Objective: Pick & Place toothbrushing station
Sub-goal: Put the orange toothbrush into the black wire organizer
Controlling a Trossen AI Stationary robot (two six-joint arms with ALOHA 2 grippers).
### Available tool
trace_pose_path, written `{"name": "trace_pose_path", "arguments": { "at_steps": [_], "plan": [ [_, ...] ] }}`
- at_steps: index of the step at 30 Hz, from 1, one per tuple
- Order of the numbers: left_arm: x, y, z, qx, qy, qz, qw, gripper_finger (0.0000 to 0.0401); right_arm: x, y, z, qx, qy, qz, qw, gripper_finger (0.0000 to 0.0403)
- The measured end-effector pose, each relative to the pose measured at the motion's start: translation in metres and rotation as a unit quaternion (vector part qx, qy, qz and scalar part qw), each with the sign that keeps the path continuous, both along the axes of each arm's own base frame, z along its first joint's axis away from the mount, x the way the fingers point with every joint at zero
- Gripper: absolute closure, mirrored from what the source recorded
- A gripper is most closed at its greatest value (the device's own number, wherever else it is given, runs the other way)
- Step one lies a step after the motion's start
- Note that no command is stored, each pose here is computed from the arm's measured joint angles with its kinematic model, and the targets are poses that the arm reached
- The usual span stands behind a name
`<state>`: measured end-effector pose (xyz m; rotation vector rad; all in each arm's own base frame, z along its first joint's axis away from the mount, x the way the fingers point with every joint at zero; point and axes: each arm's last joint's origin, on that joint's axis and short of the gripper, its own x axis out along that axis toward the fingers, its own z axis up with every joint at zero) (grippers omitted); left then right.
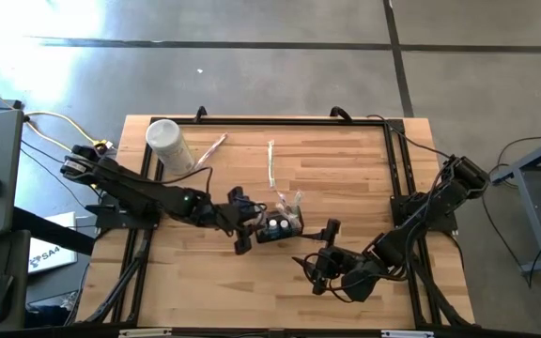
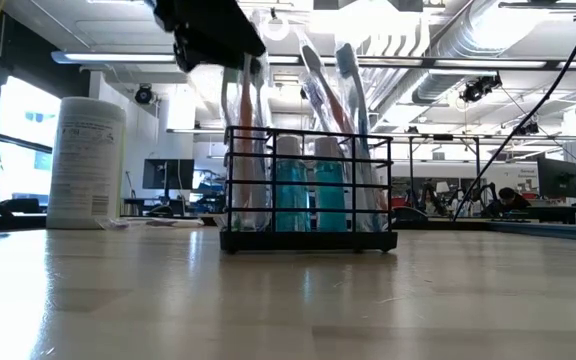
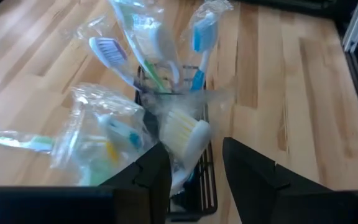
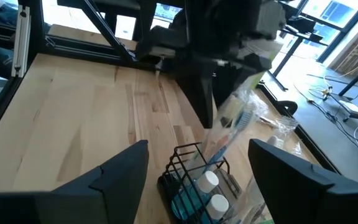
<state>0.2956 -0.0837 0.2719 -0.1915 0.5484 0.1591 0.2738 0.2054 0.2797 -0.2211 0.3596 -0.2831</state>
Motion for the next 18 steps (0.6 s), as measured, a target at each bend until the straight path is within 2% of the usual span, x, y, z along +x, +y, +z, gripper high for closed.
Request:
{"name": "trace_pose_path", "arguments": {
  "at_steps": [4, 12, 18],
  "plan": [
    [-0.001, -0.004, 0.010, 0.003, 0.014, 0.002, 1.000, 0.0261, 0.000, 0.000, 0.000, 0.000, 0.000, 0.000, 1.000, 0.0133],
    [0.001, -0.004, 0.003, -0.004, 0.037, 0.014, 0.999, 0.0258, 0.000, 0.000, 0.000, 0.001, 0.001, 0.002, 1.000, 0.0133],
    [0.003, -0.005, -0.004, -0.002, 0.054, 0.017, 0.998, 0.0227, 0.000, 0.000, 0.000, 0.001, 0.001, 0.003, 1.000, 0.0133]
  ]
}}
